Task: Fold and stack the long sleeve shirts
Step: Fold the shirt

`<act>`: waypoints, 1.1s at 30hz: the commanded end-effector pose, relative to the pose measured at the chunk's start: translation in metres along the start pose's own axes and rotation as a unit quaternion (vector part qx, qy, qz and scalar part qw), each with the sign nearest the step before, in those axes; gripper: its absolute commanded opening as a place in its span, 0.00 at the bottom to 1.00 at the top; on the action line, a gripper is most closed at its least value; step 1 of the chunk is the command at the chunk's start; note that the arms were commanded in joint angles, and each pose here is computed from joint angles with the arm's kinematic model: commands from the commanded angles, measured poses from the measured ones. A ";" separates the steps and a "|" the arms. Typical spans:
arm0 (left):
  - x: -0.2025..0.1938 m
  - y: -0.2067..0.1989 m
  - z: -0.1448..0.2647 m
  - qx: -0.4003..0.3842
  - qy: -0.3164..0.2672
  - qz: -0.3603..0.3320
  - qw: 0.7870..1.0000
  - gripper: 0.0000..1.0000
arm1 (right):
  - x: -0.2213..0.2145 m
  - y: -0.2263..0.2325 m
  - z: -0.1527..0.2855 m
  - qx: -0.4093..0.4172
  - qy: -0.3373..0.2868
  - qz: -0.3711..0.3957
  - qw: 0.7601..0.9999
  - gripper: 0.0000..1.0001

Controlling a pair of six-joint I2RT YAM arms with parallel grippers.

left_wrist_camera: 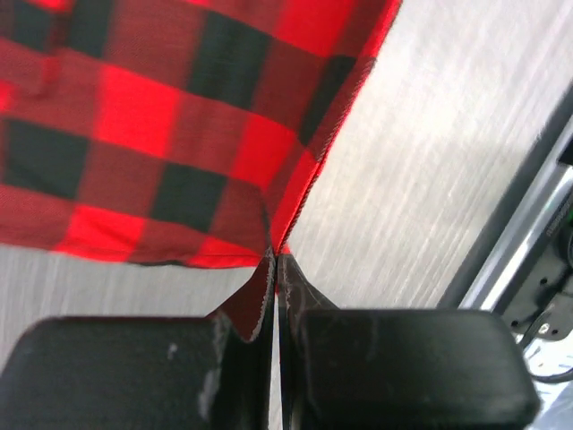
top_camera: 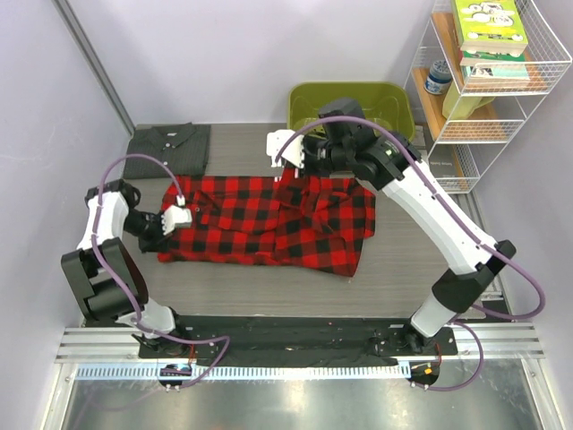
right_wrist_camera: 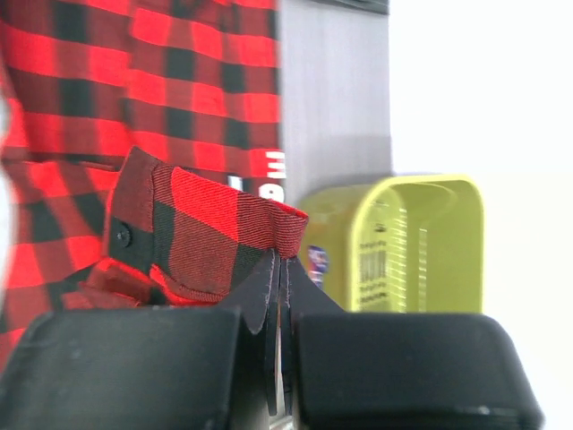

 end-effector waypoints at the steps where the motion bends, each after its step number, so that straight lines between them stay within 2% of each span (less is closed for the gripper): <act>1: 0.021 0.029 0.012 0.043 -0.046 0.042 0.997 0.00 | 0.008 -0.041 0.003 -0.049 -0.020 0.049 0.997 0.01; 15: 0.032 0.079 0.000 0.099 -0.032 0.079 0.991 0.00 | -0.008 -0.105 -0.038 -0.087 -0.034 0.122 0.988 0.01; 23: 0.035 0.090 -0.002 0.105 -0.040 0.081 0.990 0.00 | -0.019 -0.103 -0.053 -0.068 -0.031 0.129 0.989 0.01; 33: 0.030 0.105 -0.023 0.091 -0.019 0.085 0.992 0.01 | -0.031 -0.092 -0.039 -0.058 -0.010 0.099 0.993 0.01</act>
Point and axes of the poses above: each gripper's point midway between its finger pads, its own z axis back along the fingers, its own y axis along the line the jaws close on, x = y × z, the point moved 5 cm from there along z, back along the fingers, and after that the axes turned 2 degrees about -z, right-handed, at the moved point
